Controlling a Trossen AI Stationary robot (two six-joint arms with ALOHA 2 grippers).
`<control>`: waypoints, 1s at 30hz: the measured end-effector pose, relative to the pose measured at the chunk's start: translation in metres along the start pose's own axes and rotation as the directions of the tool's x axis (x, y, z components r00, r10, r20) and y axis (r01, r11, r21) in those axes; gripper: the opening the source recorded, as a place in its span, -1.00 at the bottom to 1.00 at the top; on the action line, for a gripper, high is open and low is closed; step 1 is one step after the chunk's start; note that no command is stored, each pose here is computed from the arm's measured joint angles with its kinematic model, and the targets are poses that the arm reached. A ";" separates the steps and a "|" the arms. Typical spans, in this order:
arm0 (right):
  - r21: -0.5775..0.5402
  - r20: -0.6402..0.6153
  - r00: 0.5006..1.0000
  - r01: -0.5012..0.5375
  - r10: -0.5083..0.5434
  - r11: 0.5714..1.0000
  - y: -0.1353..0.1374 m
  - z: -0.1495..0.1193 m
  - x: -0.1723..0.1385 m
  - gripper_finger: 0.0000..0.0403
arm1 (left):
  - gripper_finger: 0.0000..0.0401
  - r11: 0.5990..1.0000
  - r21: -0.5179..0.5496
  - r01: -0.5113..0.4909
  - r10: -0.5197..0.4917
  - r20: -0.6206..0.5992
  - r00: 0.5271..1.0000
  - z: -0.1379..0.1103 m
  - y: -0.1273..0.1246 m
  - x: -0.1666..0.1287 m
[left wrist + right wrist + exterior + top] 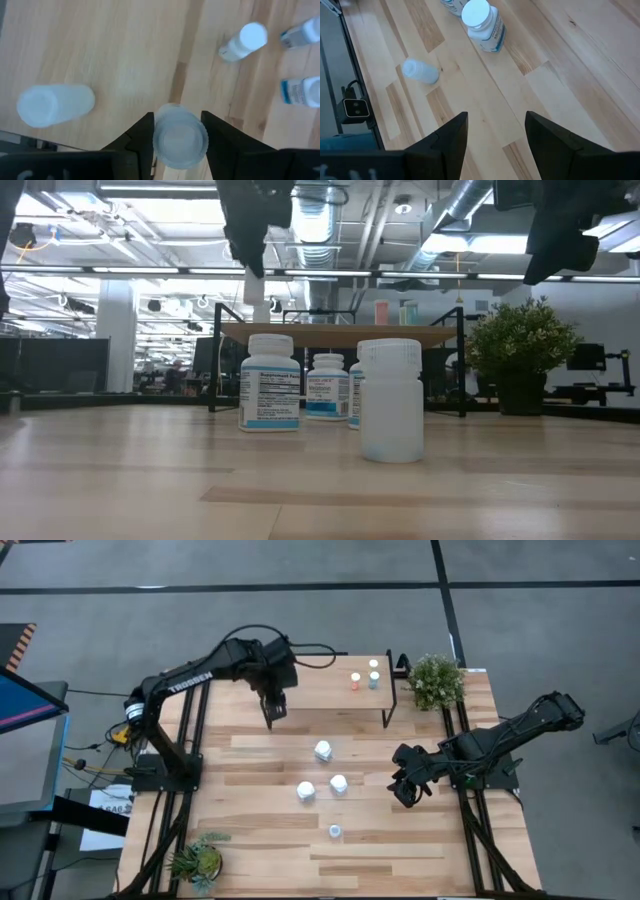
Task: Pick and place medicine bottles onto shelf by color
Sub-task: Put the left transparent medicine bottle on the shelf aligned with the other transparent medicine bottle
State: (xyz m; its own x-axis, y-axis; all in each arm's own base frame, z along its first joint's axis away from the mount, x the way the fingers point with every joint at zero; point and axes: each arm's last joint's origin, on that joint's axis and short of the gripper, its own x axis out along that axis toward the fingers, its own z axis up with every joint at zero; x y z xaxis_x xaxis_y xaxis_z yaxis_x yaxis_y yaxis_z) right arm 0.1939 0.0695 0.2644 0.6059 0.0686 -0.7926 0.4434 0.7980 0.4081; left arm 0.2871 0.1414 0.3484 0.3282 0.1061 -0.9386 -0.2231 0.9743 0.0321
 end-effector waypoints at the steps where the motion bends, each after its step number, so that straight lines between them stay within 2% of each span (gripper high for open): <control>1: 0.000 0.000 1.000 0.000 0.000 1.000 0.000 0.000 0.000 0.08 | -0.42 1.000 -0.008 0.005 -0.005 -0.002 1.000 -0.001 0.004 0.002; 8: 0.005 0.000 1.000 0.000 0.000 1.000 0.000 0.000 0.000 0.08 | -0.42 1.000 0.013 -0.011 0.010 0.042 0.999 -0.001 0.020 0.003; 17: 0.010 0.005 1.000 -0.006 0.006 1.000 0.001 0.000 0.000 0.08 | -0.42 0.999 0.026 -0.024 0.023 0.021 1.000 -0.007 0.034 0.002; 21: 0.010 0.005 1.000 -0.006 0.006 1.000 0.001 0.000 0.000 0.08 | -0.40 0.999 0.000 -0.034 0.034 0.022 0.999 -0.010 0.042 0.001; 24: 0.010 0.005 1.000 -0.006 0.006 1.000 0.001 0.000 0.000 0.08 | -0.40 0.999 -0.006 -0.036 0.036 0.019 0.999 -0.010 0.043 0.001; 28: 0.010 0.005 1.000 -0.006 0.006 1.000 0.001 0.000 0.000 0.08 | -0.40 0.997 0.067 -0.024 0.024 -0.008 1.000 -0.011 0.043 0.005; 30: 0.013 0.005 1.000 -0.006 0.006 1.000 0.001 0.000 0.000 0.08 | -0.40 0.999 0.045 -0.022 0.023 -0.017 1.000 -0.010 0.044 0.008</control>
State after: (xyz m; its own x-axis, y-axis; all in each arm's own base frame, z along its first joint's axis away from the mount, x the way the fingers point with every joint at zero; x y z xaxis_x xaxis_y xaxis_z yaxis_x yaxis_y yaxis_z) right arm 0.1945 0.0697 0.2648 0.6119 0.0705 -0.7878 0.4482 0.7898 0.4188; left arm 0.2713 0.1828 0.3386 0.3076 0.1253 -0.9432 -0.1887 0.9796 0.0686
